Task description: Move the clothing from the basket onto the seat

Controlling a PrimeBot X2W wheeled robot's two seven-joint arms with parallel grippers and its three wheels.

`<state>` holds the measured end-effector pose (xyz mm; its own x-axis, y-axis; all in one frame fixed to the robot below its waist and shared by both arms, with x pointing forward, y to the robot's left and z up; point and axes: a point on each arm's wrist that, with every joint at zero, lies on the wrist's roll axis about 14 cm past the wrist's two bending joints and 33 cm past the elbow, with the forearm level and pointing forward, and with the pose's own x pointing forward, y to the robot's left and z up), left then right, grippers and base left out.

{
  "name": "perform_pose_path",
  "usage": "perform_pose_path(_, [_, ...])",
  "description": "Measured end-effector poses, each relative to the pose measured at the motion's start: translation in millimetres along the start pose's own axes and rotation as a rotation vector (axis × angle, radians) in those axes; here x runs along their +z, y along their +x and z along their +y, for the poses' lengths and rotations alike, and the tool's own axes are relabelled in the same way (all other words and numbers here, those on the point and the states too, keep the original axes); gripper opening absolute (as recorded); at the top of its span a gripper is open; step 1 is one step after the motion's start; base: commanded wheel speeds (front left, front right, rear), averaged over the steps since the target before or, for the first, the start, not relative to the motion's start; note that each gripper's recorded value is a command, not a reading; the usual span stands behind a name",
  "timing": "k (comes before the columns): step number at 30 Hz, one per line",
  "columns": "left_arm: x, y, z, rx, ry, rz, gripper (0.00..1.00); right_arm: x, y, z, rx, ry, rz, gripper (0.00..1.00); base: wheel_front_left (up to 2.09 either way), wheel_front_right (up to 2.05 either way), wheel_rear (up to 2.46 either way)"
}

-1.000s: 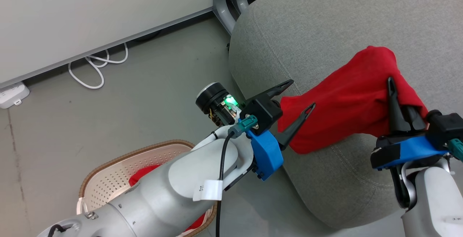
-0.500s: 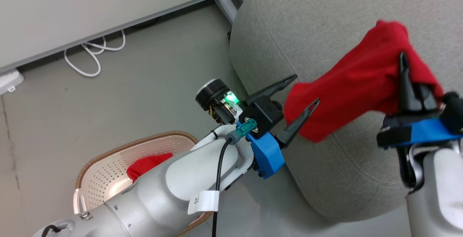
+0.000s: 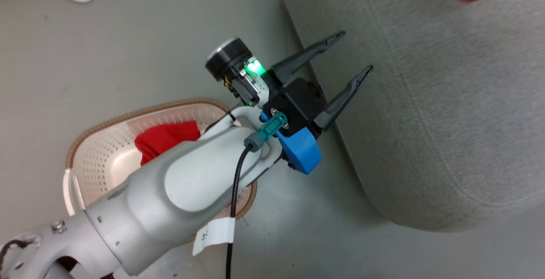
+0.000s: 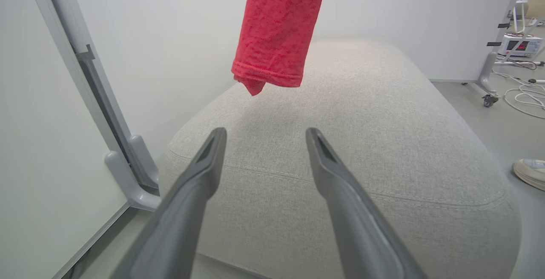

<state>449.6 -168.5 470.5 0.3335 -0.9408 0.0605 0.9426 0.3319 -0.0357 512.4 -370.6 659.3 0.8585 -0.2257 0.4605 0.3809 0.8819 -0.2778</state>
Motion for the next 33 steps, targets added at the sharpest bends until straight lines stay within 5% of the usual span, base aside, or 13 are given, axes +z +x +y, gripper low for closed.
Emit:
perform_pose_path(4, [-21, -3, 23, 0.029, -0.013, 0.000, 1.00, -14, 26, -20, -0.051, -0.065, -0.011, 0.00, 0.00, 0.00, 0.00])
perform_pose_path(11, [-58, -13, 52, 0.070, -0.039, 0.016, 1.00, -102, 30, -31, -0.076, -0.125, 0.178, 0.00, 0.00, 0.00, 0.00])
perform_pose_path(20, [-82, -27, 65, 0.113, -0.063, 0.041, 1.00, -211, -19, 15, -0.022, -0.064, 0.462, 0.00, 0.00, 0.00, 0.00])
perform_pose_path(27, [-77, -30, 71, 0.132, -0.046, 0.038, 1.00, -247, -66, 31, -0.012, -0.024, 0.606, 0.00, 0.00, 0.00, 0.00])
perform_pose_path(28, [-76, -30, 71, 0.133, -0.044, 0.037, 1.00, -248, -69, 32, -0.012, -0.019, 0.613, 0.08, 0.00, 0.00, 0.00])
perform_pose_path(29, [-75, -30, 72, 0.134, -0.041, 0.036, 1.00, -247, -71, 33, -0.011, -0.014, 0.618, 1.00, 0.00, 0.00, 0.00])
perform_pose_path(33, [-66, -29, 68, 0.132, -0.029, 0.027, 1.00, -240, -81, 28, -0.028, 0.004, 0.623, 1.00, 0.00, 0.00, 0.00])
